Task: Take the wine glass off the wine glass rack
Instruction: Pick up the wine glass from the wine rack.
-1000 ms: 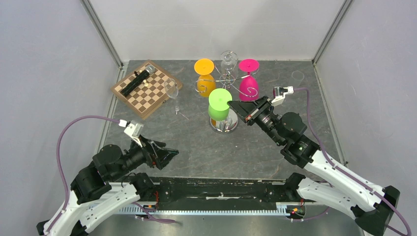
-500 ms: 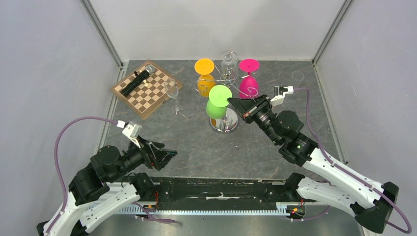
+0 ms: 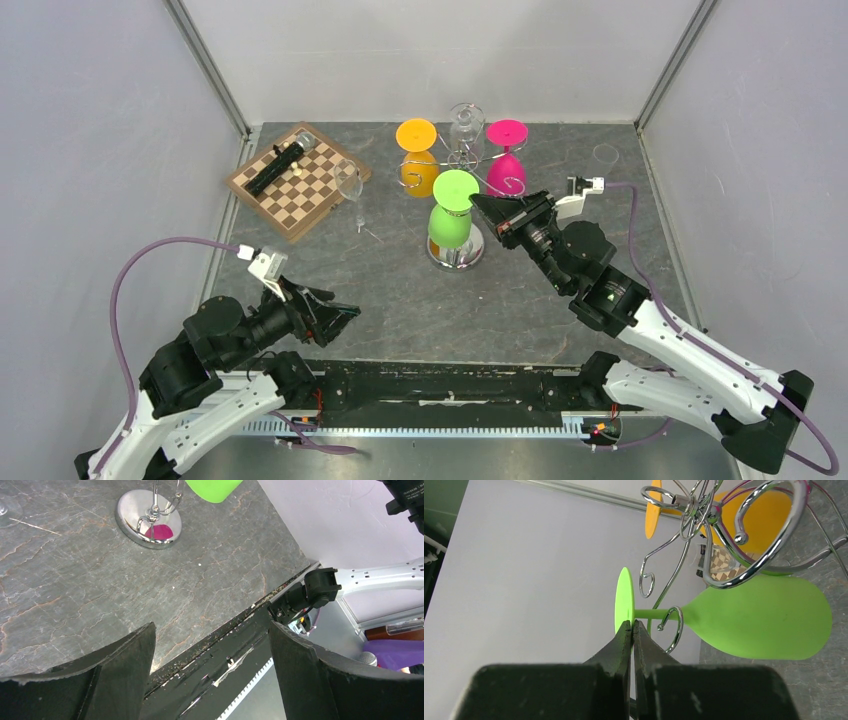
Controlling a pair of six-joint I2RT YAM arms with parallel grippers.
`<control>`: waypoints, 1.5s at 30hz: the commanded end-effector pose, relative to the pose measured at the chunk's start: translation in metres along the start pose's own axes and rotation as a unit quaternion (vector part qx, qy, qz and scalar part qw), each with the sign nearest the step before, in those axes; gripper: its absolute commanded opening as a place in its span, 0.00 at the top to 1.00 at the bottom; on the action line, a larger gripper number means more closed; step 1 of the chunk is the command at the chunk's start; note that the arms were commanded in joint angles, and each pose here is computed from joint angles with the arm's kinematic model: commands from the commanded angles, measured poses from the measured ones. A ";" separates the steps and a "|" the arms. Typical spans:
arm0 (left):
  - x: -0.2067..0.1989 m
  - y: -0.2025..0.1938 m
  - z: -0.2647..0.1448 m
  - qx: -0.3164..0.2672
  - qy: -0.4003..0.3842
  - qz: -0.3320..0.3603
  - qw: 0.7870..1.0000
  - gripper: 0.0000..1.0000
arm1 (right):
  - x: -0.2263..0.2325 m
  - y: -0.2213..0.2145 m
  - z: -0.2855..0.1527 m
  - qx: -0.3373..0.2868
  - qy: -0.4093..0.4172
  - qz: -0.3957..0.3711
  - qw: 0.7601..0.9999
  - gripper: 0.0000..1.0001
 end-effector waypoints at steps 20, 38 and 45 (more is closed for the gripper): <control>-0.010 0.010 -0.015 -0.033 -0.021 -0.029 0.999 0.11 | -0.005 0.025 -0.004 -0.093 -0.026 0.026 0.995 1.00; -0.012 0.013 -0.019 -0.034 -0.025 -0.034 0.998 0.11 | -0.015 0.030 -0.005 -0.111 -0.031 0.022 0.993 1.00; -0.012 0.011 -0.013 -0.031 -0.025 -0.037 0.999 0.11 | -0.012 0.034 -0.021 -0.110 -0.010 0.022 0.994 1.00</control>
Point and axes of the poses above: each gripper's point midway between its finger pads, its own z axis out along the fingers, its own x axis along the line the jaws close on, y = z × x, the point moved 10 cm from there along -z, back along the fingers, and after that the axes turned 11 degrees about -z, right-handed, at the moved point
